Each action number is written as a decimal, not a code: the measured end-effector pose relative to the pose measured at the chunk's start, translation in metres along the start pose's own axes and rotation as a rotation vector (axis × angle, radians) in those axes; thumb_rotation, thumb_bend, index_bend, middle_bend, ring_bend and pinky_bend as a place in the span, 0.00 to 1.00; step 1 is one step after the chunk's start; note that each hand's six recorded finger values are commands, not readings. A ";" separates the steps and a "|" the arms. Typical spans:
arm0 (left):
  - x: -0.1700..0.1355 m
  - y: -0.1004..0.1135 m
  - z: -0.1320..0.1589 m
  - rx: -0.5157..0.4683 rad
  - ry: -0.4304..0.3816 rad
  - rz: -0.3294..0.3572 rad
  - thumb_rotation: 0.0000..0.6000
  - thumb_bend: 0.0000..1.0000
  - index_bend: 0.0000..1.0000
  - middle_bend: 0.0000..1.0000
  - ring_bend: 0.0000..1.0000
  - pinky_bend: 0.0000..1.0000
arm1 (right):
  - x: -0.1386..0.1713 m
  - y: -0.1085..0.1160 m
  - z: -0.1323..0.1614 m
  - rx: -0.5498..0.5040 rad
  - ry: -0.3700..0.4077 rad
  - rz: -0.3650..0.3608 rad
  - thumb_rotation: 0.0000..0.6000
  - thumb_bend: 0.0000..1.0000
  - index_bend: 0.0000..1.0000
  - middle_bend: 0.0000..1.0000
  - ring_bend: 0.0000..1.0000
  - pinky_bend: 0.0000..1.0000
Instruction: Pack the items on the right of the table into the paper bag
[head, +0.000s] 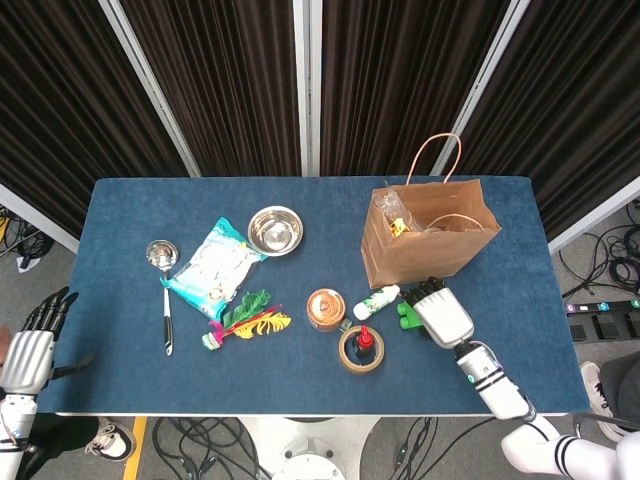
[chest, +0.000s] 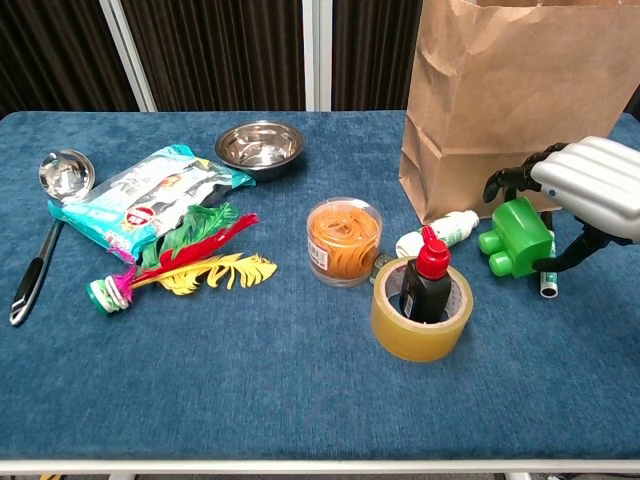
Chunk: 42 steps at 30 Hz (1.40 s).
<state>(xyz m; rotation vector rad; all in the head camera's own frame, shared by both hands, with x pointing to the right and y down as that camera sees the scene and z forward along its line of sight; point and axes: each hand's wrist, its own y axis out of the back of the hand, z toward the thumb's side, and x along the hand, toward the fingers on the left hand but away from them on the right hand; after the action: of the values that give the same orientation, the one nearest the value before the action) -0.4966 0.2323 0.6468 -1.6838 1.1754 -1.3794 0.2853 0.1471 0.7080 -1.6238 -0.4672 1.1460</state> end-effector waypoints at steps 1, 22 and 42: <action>0.000 0.000 0.000 -0.001 0.000 0.000 1.00 0.17 0.10 0.12 0.02 0.15 | 0.000 0.002 0.001 0.000 0.003 -0.004 1.00 0.04 0.31 0.41 0.31 0.30; 0.002 0.005 0.004 -0.002 -0.007 0.015 1.00 0.17 0.10 0.12 0.02 0.15 | -0.019 0.146 0.067 -0.051 0.149 -0.368 1.00 0.04 0.33 0.41 0.32 0.31; 0.004 0.004 0.006 -0.004 -0.014 0.009 1.00 0.17 0.10 0.12 0.02 0.15 | -0.033 0.284 -0.019 0.121 -0.134 -0.700 1.00 0.05 0.37 0.41 0.32 0.31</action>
<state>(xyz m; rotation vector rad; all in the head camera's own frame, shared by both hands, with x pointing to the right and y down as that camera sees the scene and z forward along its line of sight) -0.4919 0.2264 0.6436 -1.6859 1.1772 -1.3589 0.2189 0.0049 0.4678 -1.1339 -0.9440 0.7286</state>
